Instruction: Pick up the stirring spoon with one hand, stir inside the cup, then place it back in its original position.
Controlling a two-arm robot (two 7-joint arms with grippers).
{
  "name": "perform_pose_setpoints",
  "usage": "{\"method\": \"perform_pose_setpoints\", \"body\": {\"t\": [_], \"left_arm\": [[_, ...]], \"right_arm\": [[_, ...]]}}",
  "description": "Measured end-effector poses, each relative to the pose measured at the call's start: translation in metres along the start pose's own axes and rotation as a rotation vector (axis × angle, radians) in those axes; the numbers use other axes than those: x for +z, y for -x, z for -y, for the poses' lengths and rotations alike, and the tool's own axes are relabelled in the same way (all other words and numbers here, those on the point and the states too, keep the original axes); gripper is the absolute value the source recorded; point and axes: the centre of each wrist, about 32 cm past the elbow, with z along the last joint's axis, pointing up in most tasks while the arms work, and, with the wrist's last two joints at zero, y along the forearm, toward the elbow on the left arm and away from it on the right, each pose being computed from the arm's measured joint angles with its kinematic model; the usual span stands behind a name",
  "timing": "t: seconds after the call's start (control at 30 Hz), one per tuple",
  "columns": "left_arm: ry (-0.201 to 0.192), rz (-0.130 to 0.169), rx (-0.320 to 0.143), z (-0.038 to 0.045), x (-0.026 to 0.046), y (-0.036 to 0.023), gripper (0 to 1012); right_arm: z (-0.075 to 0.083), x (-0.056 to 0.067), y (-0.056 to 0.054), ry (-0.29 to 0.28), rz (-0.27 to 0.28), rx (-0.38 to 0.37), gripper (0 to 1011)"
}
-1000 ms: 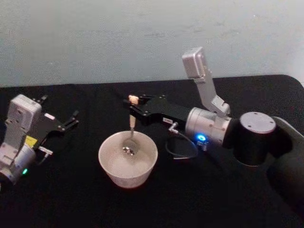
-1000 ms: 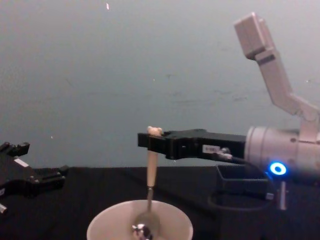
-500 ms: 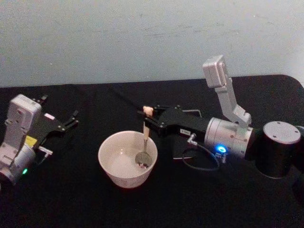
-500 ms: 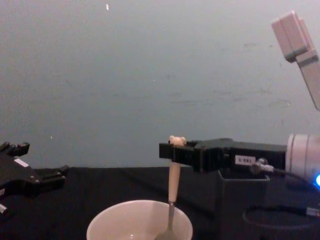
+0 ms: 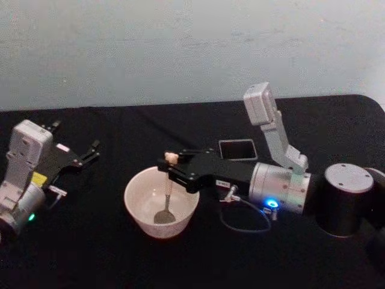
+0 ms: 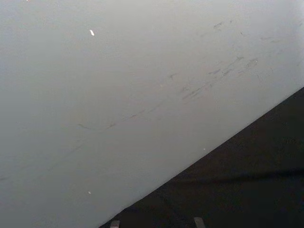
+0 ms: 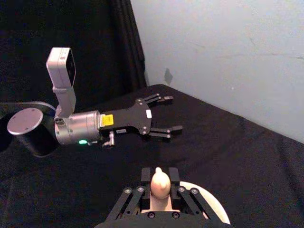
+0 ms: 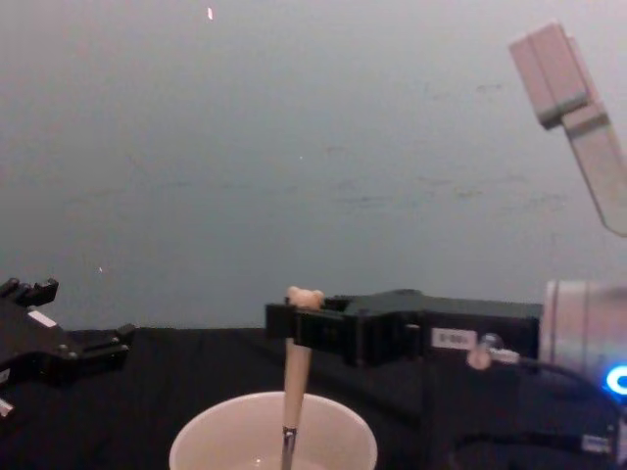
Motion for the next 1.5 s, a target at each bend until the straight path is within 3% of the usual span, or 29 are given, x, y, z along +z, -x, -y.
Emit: {"method": "perform_pose_setpoints", "body": {"t": [0.47, 0.67, 1.13, 1.5], "left_arm": [[0.0, 0.0, 0.0, 0.0, 0.0, 0.0, 1001], [0.0, 0.0, 0.0, 0.0, 0.0, 0.0, 1001], [0.0, 0.0, 0.0, 0.0, 0.0, 0.0, 1001], [0.0, 0.0, 0.0, 0.0, 0.0, 0.0, 1001]], "right_arm": [[-0.033, 0.004, -0.006, -0.011, 0.023, -0.035, 225], [-0.038, 0.005, -0.012, -0.013, 0.034, -0.065, 225], [-0.019, 0.006, -0.022, -0.004, 0.051, -0.112, 225], [0.002, 0.003, -0.016, 0.022, 0.06, -0.091, 225]]}}
